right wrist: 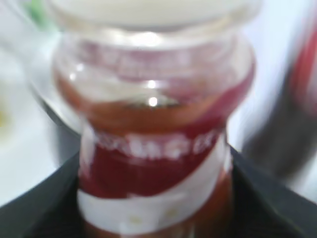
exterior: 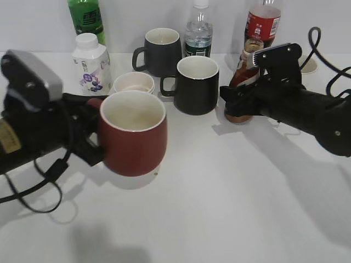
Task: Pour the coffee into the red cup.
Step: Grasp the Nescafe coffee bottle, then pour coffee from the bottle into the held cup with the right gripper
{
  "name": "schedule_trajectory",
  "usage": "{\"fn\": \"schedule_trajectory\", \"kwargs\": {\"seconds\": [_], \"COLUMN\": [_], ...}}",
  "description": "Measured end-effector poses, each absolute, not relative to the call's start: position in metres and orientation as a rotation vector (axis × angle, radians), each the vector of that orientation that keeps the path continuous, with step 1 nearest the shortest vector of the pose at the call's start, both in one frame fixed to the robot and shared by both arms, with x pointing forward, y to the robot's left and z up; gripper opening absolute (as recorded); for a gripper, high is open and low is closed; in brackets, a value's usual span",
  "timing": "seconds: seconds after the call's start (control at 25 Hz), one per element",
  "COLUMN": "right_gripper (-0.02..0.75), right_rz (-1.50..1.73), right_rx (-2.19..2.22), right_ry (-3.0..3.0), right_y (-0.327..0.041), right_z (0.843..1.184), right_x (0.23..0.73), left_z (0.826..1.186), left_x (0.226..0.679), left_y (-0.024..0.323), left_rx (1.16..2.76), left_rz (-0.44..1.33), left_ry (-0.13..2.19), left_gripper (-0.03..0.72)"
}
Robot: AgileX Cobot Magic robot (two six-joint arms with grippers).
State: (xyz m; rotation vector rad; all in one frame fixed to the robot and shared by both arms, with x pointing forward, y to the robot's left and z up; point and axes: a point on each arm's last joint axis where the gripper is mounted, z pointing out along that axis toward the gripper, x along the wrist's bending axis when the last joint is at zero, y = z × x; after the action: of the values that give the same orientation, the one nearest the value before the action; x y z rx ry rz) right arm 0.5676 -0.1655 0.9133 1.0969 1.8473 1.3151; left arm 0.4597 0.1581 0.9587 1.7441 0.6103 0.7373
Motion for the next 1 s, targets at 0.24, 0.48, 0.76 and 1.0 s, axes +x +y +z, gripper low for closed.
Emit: {"fn": "schedule_trajectory", "kwargs": {"seconds": [0.24,0.48,0.76,1.0], "right_gripper": [0.501,0.501,0.501,0.501], "right_rz": [1.287,1.333,1.279,1.26], "right_rx": [0.928,0.574,0.328,0.236], "right_ry": [1.925,1.901,1.972,1.928], "right_y": [-0.165,-0.16,-0.143,-0.137], "right_z": [0.953,1.007,1.013,1.026], "right_x": [0.555,0.535,0.526,0.536], "left_z": [0.949,0.944,0.949,0.956], "left_x": [0.477,0.486,0.492,0.492], "left_y": [0.145,0.133,0.119,0.108], "left_rx": [1.756,1.746,1.745,1.724], "left_rz": [0.681,0.658,0.64,0.632], "left_ry": [0.615,0.522,0.419,0.373], "left_gripper": [0.07,0.069,0.069,0.069]}}
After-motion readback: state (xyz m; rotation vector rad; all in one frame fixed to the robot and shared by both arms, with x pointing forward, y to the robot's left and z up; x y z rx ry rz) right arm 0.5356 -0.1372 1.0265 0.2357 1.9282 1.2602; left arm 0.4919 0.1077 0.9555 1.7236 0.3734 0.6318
